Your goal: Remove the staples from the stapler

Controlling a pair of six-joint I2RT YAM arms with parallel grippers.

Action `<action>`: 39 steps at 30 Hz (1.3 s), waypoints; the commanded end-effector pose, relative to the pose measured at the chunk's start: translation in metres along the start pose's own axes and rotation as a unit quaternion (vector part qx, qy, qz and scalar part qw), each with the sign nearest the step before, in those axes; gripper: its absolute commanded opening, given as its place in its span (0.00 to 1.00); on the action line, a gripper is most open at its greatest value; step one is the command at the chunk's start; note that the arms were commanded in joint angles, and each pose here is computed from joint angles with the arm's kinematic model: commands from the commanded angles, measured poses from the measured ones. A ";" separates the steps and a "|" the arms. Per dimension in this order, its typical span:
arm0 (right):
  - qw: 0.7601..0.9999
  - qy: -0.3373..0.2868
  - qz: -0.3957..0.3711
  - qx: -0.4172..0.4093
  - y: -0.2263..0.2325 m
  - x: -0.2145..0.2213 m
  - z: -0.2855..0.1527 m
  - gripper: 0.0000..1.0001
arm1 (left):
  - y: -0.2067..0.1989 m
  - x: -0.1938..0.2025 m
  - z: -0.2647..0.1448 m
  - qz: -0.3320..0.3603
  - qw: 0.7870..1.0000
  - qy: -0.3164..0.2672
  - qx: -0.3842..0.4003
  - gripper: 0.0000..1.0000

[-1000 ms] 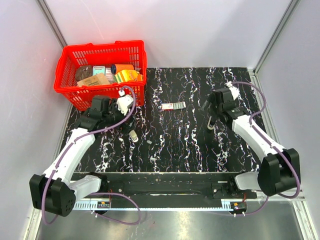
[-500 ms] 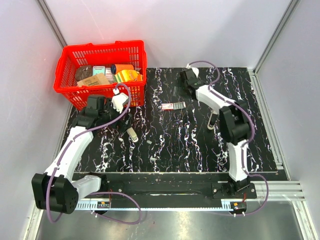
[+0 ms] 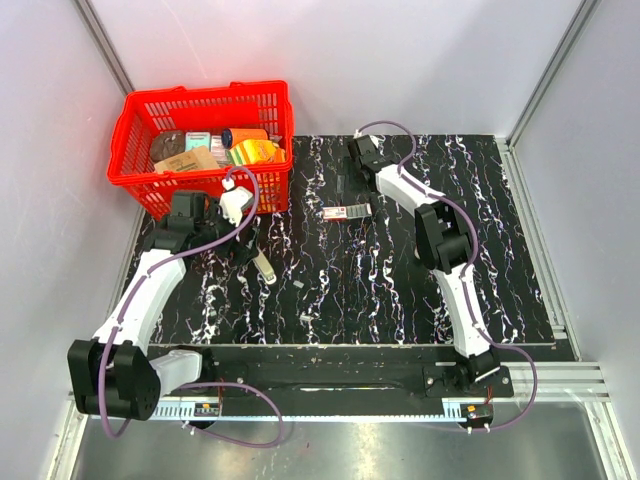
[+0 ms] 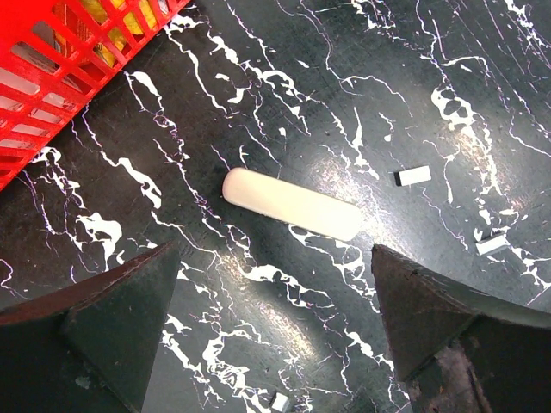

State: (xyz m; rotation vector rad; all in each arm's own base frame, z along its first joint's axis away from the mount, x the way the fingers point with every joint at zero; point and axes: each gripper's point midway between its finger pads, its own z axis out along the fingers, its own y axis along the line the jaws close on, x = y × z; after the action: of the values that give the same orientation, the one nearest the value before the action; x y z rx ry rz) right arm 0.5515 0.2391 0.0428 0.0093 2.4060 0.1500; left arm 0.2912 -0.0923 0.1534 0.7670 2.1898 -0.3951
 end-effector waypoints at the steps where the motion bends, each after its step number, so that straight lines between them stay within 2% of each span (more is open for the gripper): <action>1: 1.000 0.020 -0.013 -0.018 0.008 0.006 -0.001 0.93 | 0.001 -0.012 0.001 0.012 1.000 -0.026 0.008 0.99; 14: 0.998 0.063 -0.008 0.006 0.000 0.051 -0.014 0.85 | 0.002 -0.011 -0.002 0.010 1.000 -0.029 0.000 0.99; 29: 0.994 0.084 -0.060 0.046 0.001 0.089 -0.038 0.82 | 0.003 -0.009 -0.011 0.020 0.999 -0.033 -0.017 0.99; 39: 0.990 0.106 -0.044 0.078 -0.010 0.122 -0.066 0.72 | 0.002 -0.005 -0.018 0.033 0.998 -0.034 -0.029 0.99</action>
State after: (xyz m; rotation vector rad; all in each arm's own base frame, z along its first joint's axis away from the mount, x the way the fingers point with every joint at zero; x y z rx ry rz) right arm 0.4599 0.2463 0.0185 -0.0499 2.5219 0.0285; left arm 0.2822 -0.0875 0.1603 0.7741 2.1475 -0.3608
